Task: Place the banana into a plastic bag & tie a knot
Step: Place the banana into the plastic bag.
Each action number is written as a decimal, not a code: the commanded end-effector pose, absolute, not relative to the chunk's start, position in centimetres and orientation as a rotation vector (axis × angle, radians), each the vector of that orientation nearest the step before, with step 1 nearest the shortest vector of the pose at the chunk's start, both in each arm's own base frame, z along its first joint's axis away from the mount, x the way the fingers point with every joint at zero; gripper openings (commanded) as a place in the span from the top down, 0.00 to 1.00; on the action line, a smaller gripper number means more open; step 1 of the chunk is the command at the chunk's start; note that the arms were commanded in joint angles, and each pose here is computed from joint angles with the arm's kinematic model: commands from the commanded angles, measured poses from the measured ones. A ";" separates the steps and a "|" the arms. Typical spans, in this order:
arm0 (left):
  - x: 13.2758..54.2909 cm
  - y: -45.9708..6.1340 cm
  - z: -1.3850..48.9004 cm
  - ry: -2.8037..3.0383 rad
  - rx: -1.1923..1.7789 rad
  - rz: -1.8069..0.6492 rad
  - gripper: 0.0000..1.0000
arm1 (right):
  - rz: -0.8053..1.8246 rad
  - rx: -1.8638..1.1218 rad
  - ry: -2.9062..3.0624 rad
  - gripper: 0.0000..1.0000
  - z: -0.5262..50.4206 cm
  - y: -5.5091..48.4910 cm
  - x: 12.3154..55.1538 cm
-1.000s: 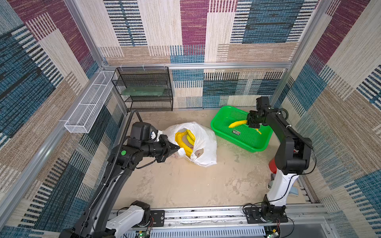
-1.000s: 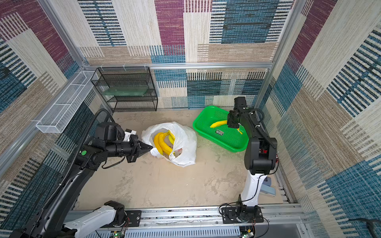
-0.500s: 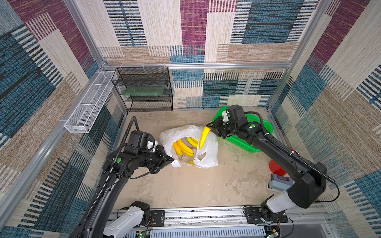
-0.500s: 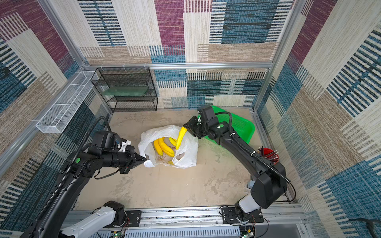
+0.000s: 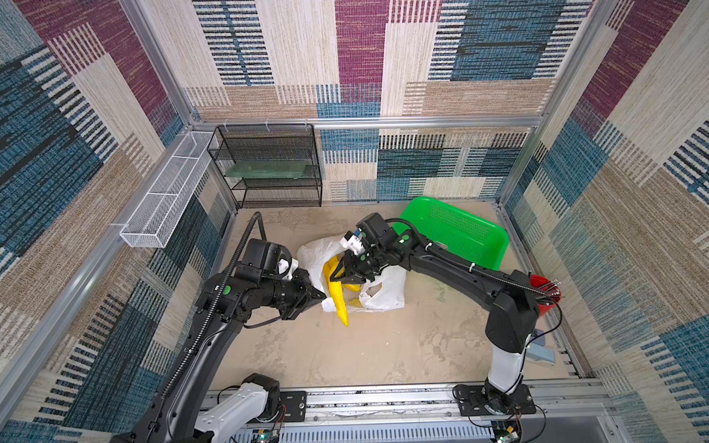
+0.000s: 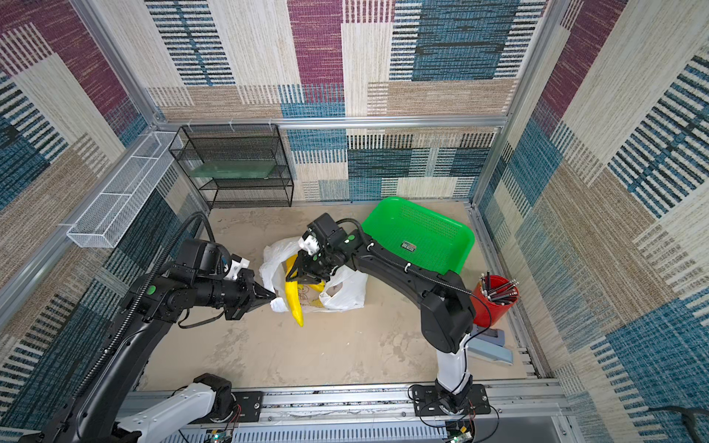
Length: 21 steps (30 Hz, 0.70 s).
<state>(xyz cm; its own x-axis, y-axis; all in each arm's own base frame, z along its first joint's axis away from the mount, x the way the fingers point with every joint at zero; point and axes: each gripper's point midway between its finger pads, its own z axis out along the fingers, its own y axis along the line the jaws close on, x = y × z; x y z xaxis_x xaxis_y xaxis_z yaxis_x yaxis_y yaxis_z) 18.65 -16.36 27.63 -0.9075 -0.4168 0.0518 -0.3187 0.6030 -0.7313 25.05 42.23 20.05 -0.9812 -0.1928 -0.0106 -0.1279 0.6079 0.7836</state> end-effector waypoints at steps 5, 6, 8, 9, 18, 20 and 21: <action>18.2 -17.0 27.9 2.713 -0.517 -1.244 1.00 | -1.326 0.136 -2.714 0.77 18.5 41.4 28.1; 18.1 -17.0 27.9 2.716 -0.519 -1.247 1.00 | -1.327 0.096 -2.733 0.77 18.4 41.3 29.5; 17.9 -17.1 27.8 2.717 -0.517 -1.255 1.00 | -1.311 0.005 -2.791 0.77 18.0 41.3 32.4; 17.9 -17.1 27.8 2.717 -0.524 -1.259 1.00 | -1.307 -0.040 -2.807 0.77 17.8 41.5 33.6; 19.5 -18.2 30.0 2.636 -0.548 -1.359 1.00 | -1.242 -0.619 -2.991 0.77 16.2 41.4 43.5; 19.8 -18.3 30.4 2.626 -0.545 -1.363 1.00 | -1.238 -0.727 -3.009 0.76 16.7 40.9 44.2; 19.9 -18.3 30.5 2.622 -0.548 -1.367 1.00 | -1.226 -0.767 -3.015 0.74 16.8 40.6 44.3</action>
<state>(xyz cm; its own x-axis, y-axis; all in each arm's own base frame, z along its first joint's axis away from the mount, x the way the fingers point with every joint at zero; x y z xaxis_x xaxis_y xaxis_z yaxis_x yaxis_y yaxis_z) 19.51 -17.86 29.51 -0.9255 -0.3761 0.0453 -0.2637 0.5536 -0.7900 42.45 41.53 15.96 -0.9405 0.3396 0.0118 0.2485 0.6636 0.7056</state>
